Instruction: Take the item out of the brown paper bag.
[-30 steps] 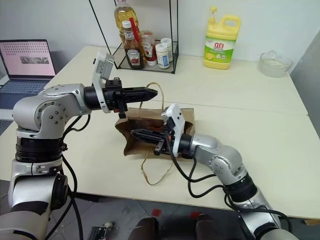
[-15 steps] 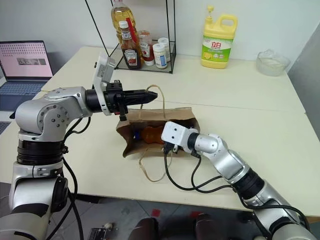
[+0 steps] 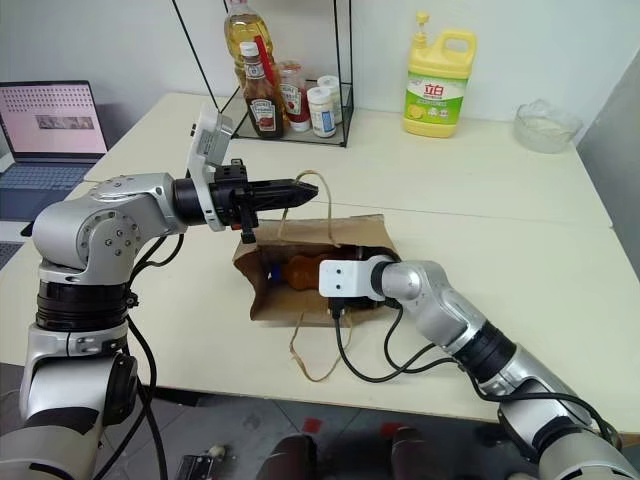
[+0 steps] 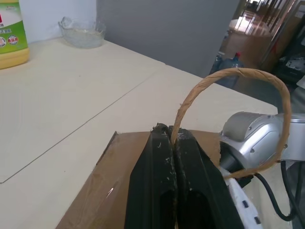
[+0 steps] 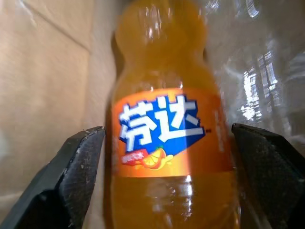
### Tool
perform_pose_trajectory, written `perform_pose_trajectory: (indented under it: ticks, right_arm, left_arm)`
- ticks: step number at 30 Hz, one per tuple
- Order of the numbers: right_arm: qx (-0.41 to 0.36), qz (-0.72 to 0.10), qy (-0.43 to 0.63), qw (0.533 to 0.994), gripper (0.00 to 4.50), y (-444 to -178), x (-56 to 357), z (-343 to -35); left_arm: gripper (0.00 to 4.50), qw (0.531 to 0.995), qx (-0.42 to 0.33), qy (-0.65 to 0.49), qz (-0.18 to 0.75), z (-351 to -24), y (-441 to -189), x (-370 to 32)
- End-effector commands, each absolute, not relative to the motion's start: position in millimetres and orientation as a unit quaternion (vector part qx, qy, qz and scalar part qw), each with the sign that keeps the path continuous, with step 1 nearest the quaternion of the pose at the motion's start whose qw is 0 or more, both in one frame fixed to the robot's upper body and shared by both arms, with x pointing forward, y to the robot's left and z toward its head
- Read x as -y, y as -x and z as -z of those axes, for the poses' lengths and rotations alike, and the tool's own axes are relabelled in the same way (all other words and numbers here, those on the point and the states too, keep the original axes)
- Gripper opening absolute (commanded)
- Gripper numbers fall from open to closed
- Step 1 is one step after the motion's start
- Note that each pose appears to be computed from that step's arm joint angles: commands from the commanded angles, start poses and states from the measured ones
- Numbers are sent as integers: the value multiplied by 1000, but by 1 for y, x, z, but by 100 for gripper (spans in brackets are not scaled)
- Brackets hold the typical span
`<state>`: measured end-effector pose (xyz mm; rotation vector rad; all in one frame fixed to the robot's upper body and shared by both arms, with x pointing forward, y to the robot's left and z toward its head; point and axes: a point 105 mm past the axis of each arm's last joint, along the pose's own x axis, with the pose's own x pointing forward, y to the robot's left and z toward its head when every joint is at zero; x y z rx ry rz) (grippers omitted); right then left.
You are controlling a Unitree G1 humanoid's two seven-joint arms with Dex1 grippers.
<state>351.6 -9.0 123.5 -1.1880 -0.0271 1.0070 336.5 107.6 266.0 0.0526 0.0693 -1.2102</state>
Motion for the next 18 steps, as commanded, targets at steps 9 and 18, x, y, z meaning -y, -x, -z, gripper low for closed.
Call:
perform_pose_trajectory:
  ticks: [9,18]
  right_arm:
    - [6,-436,570,696,322,-363,25,-121]
    - [62,-481,527,698,322,-336,24,-156]
  left_arm:
    - [0,823,-5,-32,567,-276,-333,-105]
    - [0,846,-6,-45,531,-270,-350,-108]
